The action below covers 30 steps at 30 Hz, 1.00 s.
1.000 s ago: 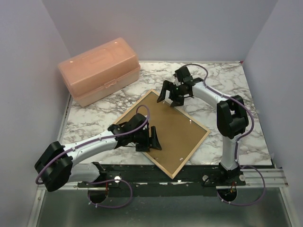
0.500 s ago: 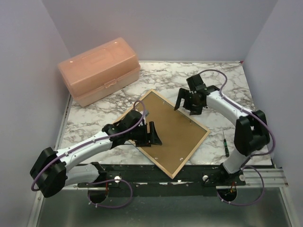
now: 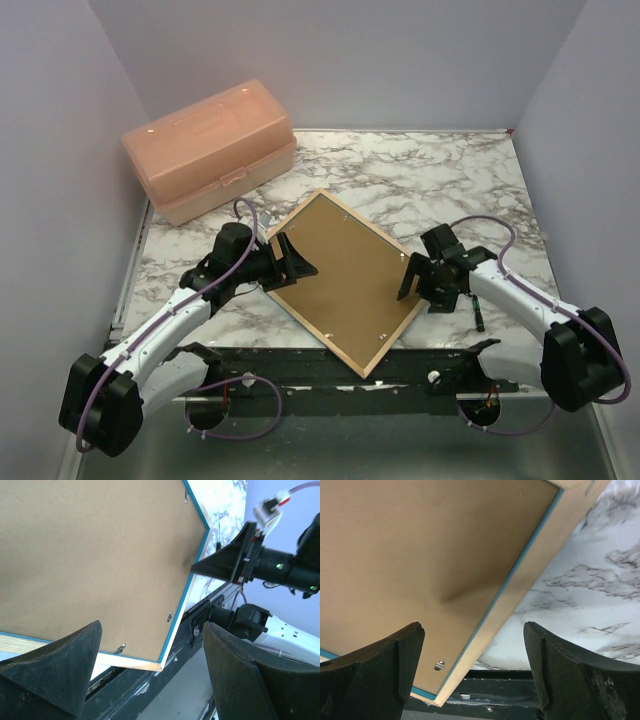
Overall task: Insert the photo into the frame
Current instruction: Adjust the photo frame at the center of the board.
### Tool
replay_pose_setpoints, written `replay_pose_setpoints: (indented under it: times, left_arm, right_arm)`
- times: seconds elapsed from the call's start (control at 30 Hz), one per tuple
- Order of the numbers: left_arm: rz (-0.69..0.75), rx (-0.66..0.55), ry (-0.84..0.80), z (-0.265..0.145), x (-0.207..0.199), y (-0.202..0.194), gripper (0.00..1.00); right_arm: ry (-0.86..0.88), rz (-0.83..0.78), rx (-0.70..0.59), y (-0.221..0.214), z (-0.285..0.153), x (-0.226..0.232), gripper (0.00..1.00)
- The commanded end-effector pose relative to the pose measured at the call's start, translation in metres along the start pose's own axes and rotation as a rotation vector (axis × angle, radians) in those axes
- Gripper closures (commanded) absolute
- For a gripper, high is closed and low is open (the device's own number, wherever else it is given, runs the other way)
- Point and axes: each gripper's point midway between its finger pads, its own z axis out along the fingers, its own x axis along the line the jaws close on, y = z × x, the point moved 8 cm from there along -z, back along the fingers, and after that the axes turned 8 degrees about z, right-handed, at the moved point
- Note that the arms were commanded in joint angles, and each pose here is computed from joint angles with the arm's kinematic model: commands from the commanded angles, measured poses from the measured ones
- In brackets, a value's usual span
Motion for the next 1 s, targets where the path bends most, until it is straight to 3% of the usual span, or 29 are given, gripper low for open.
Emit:
replay_pose_setpoints:
  times: [0.0,0.2,0.4,0.5,0.6,0.97]
  left_arm:
    - [0.031,-0.030,-0.024,-0.010,0.000,0.008,0.17]
    - [0.023,-0.047,-0.013,-0.011,0.002,0.009,0.17]
    - [0.055,-0.053,0.055,-0.015,0.004,0.013,0.17]
    - [0.065,-0.058,0.097,-0.017,0.006,0.014,0.17]
    - [0.073,-0.063,0.136,-0.019,0.009,0.015,0.17]
    - [0.161,-0.118,0.336,-0.043,0.018,0.017,0.19]
  right_arm:
    - [-0.007,0.029,0.060,-0.012,0.017,-0.004,0.15]
    - [-0.011,0.027,0.091,-0.016,0.038,-0.005,0.33]
    - [0.005,0.015,0.031,0.000,0.035,0.009,0.52]
    - [0.005,-0.015,0.010,0.010,0.038,0.019,0.78]
    - [-0.046,-0.064,-0.012,0.024,0.044,0.027,0.98]
    - [-0.277,-0.221,-0.184,0.076,0.051,0.021,1.00]
